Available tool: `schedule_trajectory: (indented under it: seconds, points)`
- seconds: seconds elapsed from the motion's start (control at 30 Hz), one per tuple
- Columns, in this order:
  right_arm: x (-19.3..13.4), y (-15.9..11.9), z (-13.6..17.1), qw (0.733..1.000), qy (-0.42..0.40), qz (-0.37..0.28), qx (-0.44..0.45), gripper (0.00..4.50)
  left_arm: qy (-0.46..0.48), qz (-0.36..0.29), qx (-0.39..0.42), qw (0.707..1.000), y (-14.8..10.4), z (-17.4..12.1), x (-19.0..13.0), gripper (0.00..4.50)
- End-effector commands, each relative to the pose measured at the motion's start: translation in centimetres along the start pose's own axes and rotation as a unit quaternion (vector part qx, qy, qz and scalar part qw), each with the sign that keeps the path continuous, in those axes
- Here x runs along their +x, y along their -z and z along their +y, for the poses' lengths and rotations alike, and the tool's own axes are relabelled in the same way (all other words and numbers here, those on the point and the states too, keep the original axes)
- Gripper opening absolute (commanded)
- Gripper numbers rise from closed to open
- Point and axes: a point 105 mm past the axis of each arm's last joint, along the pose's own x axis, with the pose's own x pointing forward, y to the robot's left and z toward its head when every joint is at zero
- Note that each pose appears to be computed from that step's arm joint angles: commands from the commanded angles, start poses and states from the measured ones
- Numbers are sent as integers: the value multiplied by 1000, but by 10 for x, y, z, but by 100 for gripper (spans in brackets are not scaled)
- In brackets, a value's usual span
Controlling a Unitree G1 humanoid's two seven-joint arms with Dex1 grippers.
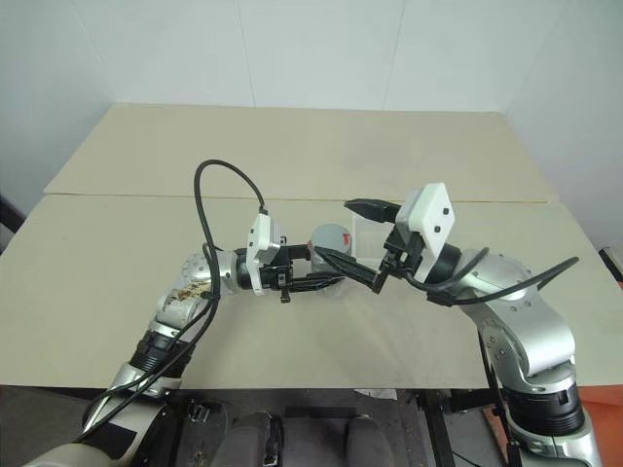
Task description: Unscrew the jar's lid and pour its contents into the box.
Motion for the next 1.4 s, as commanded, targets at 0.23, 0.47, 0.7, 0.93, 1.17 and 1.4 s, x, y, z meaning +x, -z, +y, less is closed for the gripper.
schedule_trajectory:
  seconds: [0.23, 0.47, 0.7, 0.93, 1.17, 1.4]
  points:
    - [-19, -9, -6, 1000, 21, 2, -17, 445, 12, -23, 23, 999, -12, -1, 1, 206]
    - [-13, -26, 3, 999, 4, -35, -16, 445, 7, -19, 22, 1000, -8, -1, 2, 206]
    - [7, -24, 20, 998, -28, -53, 11, 445, 5, -19, 23, 1000, -8, -2, 4, 206]
    - [27, -15, 15, 998, -14, -60, 2, 445, 8, -25, 25, 999, -12, -2, 5, 206]
    - [27, -8, 10, 999, -9, -46, -4, 445, 4, -23, 25, 999, -12, -2, -1, 206]
    - [19, -4, 6, 999, 7, -43, 9, 445, 2, -24, 22, 999, -11, -2, 0, 206]
